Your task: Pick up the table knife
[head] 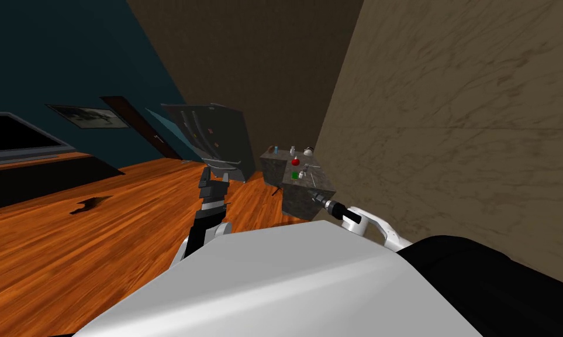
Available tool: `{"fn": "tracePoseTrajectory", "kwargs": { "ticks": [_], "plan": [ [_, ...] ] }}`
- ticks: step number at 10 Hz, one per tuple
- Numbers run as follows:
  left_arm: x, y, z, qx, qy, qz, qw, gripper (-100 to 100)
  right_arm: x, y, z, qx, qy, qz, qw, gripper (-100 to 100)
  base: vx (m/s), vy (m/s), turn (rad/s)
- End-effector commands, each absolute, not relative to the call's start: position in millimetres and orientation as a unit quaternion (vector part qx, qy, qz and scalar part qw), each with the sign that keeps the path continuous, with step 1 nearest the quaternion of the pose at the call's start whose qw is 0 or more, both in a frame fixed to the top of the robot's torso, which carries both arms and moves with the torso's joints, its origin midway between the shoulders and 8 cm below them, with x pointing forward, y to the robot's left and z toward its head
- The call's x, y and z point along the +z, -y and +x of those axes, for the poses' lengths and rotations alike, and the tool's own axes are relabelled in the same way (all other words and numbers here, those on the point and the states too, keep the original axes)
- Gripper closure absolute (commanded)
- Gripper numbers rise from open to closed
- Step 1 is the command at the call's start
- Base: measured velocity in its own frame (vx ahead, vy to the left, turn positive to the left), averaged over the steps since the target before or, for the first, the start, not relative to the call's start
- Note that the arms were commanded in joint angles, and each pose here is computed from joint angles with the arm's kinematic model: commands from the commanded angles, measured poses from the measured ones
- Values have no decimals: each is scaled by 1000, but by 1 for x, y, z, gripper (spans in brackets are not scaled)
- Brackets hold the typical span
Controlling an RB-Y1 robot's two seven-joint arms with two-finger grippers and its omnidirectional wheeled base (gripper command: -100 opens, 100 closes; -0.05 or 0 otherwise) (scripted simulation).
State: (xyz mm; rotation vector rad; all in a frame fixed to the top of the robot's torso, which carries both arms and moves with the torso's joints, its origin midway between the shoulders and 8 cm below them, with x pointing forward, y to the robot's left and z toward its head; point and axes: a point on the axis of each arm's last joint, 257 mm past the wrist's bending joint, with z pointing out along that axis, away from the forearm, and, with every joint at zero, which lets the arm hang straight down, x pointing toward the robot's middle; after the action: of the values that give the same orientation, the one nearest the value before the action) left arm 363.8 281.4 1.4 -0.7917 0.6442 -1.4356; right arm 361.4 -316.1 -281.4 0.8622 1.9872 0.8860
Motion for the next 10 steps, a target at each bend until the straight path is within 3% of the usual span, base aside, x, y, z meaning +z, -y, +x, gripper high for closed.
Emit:
{"fn": "tracePoseTrajectory", "kwargs": {
  "ticks": [1,10],
  "plan": [
    [1,-281,364,-629,-282,-347,637,0,-289,325,354,328,-795,338,381,-100,-15,34,93],
    [1,-282,364,-628,-282,-347,637,0,-347,421,297,166,-866,356,310,-100,1,29,153]
  ]
}}
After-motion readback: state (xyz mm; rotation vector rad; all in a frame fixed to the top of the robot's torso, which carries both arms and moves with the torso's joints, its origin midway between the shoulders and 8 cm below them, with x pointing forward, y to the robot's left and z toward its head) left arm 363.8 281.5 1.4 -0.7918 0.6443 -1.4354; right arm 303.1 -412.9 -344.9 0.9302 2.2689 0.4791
